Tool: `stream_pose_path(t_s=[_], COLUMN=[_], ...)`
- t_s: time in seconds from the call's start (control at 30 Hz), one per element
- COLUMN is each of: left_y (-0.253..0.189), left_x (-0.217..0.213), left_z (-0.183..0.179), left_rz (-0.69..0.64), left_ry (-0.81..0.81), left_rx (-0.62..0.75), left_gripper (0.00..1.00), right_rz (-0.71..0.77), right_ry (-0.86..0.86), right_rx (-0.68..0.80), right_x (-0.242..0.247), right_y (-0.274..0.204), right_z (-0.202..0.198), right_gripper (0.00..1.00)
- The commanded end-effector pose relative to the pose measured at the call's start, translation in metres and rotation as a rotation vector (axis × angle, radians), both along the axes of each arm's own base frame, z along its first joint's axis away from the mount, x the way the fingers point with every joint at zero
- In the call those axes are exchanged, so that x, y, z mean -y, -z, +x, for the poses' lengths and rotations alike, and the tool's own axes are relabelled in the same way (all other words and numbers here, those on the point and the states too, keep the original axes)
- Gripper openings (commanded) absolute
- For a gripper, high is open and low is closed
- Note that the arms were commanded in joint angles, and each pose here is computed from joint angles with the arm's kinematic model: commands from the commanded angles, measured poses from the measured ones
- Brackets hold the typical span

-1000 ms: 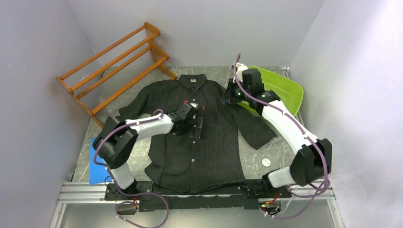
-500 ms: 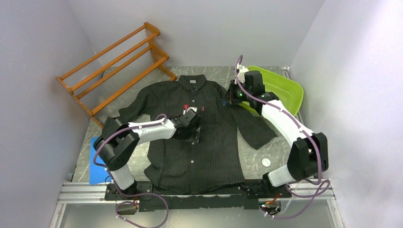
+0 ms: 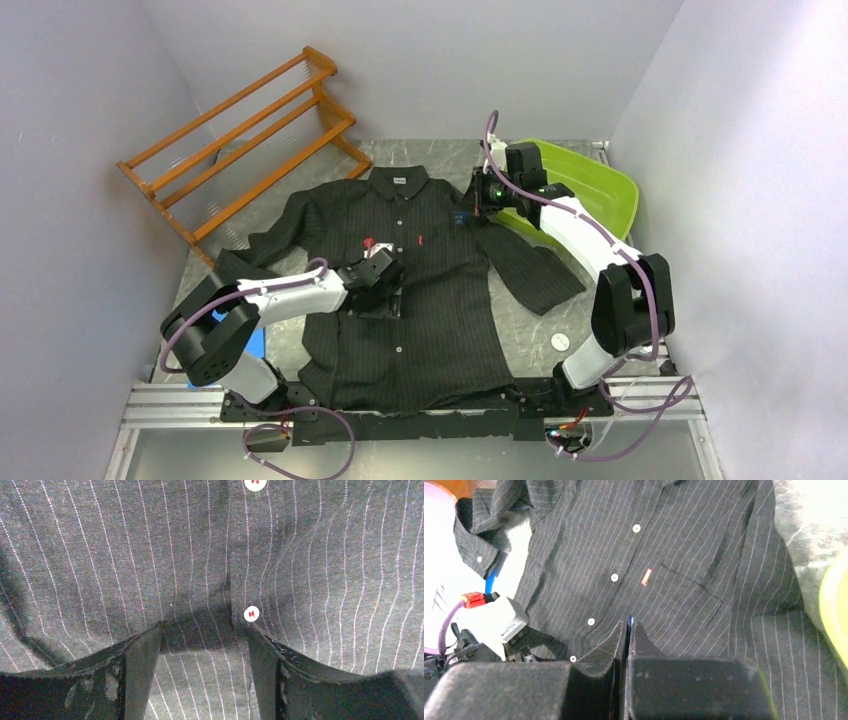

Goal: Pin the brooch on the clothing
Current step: Adjust the clothes at the center of the board, then pin the brooch to the clothes.

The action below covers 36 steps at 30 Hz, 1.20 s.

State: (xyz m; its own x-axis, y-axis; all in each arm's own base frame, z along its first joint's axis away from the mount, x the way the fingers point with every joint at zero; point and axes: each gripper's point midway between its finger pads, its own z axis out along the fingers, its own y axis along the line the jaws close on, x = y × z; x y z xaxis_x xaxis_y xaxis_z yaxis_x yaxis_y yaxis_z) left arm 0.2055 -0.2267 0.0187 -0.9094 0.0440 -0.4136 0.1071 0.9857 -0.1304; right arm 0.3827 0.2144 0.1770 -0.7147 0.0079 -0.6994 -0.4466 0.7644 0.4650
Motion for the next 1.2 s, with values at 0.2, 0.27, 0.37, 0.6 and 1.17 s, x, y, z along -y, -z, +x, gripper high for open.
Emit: stream_pose_path(t_s=[0.2,0.27,0.37,0.6,1.17], left_y=[0.018,0.006,-0.019,-0.064,-0.026], left_x=[-0.062,-0.052,-0.029,0.012,-0.027], left_z=[-0.068,-0.059,-0.042,-0.008,0.043], left_rz=[0.159,0.127,0.042,-0.132,-0.211], left_ry=[0.004,0.036,0.094,0.168,-0.038], left_rx=[-0.207,-0.169,-0.092,0.037,-0.035], left_gripper=[0.77,0.82,0.91,0.94,0.94], right_rz=[0.071,0.084,0.094,0.126,0.298], right_ry=[-0.094,-0.115,-0.138,-0.222,-0.308], right_rx=[0.02,0.008,-0.013,-0.12,-0.542], right_x=[-0.025,-0.031,-0.041,-0.078,-0.144], right_y=[-0.015,-0.014,-0.011,0.006,0.092], right_z=[0.027,0.03,0.035,0.042,0.038], right_gripper=[0.0,0.0,0.0,0.0,0.0])
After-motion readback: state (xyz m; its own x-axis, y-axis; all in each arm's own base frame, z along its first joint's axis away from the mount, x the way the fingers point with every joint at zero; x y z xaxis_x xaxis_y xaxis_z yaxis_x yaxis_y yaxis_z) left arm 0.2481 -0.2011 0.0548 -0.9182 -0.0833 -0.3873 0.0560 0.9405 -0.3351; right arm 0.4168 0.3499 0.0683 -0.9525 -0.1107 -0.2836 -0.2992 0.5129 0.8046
